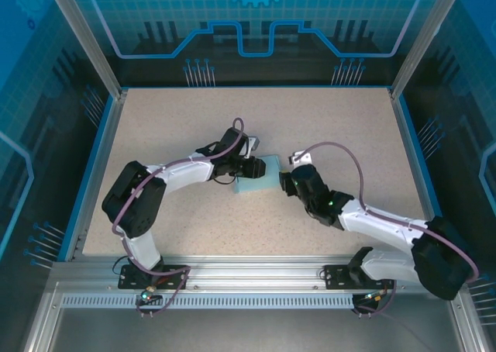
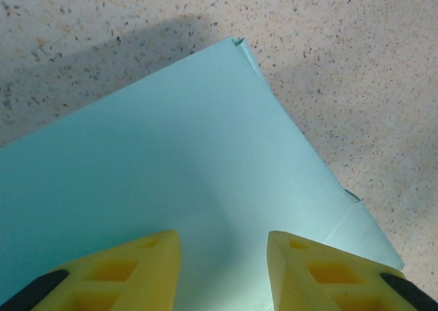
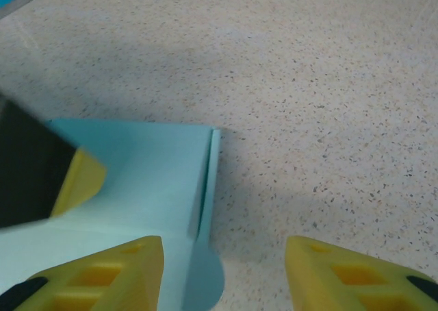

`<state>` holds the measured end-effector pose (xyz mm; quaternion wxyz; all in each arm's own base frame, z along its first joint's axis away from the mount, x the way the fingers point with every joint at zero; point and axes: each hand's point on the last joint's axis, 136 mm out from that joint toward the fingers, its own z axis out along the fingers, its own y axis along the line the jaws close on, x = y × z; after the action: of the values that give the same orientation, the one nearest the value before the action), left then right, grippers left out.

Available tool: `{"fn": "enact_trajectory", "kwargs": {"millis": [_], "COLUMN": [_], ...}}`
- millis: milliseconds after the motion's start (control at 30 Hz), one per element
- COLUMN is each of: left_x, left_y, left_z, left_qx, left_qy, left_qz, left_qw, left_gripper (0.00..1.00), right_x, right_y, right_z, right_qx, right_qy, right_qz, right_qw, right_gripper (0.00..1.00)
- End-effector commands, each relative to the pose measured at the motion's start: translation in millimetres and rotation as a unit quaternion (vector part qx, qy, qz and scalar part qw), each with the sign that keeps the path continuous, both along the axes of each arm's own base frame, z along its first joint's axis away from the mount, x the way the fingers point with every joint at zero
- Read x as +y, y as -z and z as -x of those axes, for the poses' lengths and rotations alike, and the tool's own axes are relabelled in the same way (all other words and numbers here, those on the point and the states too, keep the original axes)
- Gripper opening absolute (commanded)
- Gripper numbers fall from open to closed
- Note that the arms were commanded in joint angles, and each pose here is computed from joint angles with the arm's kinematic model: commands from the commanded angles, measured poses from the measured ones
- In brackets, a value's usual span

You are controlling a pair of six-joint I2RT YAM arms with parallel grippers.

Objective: Fold the paper box

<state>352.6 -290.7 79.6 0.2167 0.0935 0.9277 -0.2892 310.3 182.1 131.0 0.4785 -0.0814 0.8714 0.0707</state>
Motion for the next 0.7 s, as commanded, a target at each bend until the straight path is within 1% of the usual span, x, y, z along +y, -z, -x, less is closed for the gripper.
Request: {"fn": "enact_trajectory", "kwargs": {"millis": [0,167,300,433,533,667], "left_x": [4.8,5.2,4.7,5.4,6.4,16.2], "left_y": [24.7,29.0,29.9,26.0,12.8,-21.0], "left_z": [8.1,9.0,9.4,7.3,3.6,-10.4], "left_qx": [0.025,0.027,0.026,0.015,-0.001,-0.051], "left_qy": [-0.012,-0.016,-0.015,-0.014,-0.013,-0.025], "left_qz": [-0.014,-0.011,-0.01,-0.009,-0.001,0.007], "left_qw": [1.0,0.999,1.0,1.0,1.0,0.998], "left_gripper": [0.4,0.4,0.41,0.44,0.46,0.52], "right_x": [16.2,20.5,17.5,16.5,13.7,17.4], "right_y": [13.9,46.7,76.9,95.3,92.7,60.6], "right_z": [-13.5,-34.1,-34.6,-32.4,-33.6,-39.4], "right_qx": [0.043,0.09,0.133,0.157,0.16,0.138], "right_qy": [-0.038,-0.029,-0.016,-0.013,-0.016,-0.037], "right_qz": [-0.014,-0.007,-0.006,0.005,0.011,0.011], "right_qw": [0.998,0.995,0.991,0.987,0.987,0.99], "right_gripper": [0.51,0.5,0.48,0.47,0.47,0.48]}}
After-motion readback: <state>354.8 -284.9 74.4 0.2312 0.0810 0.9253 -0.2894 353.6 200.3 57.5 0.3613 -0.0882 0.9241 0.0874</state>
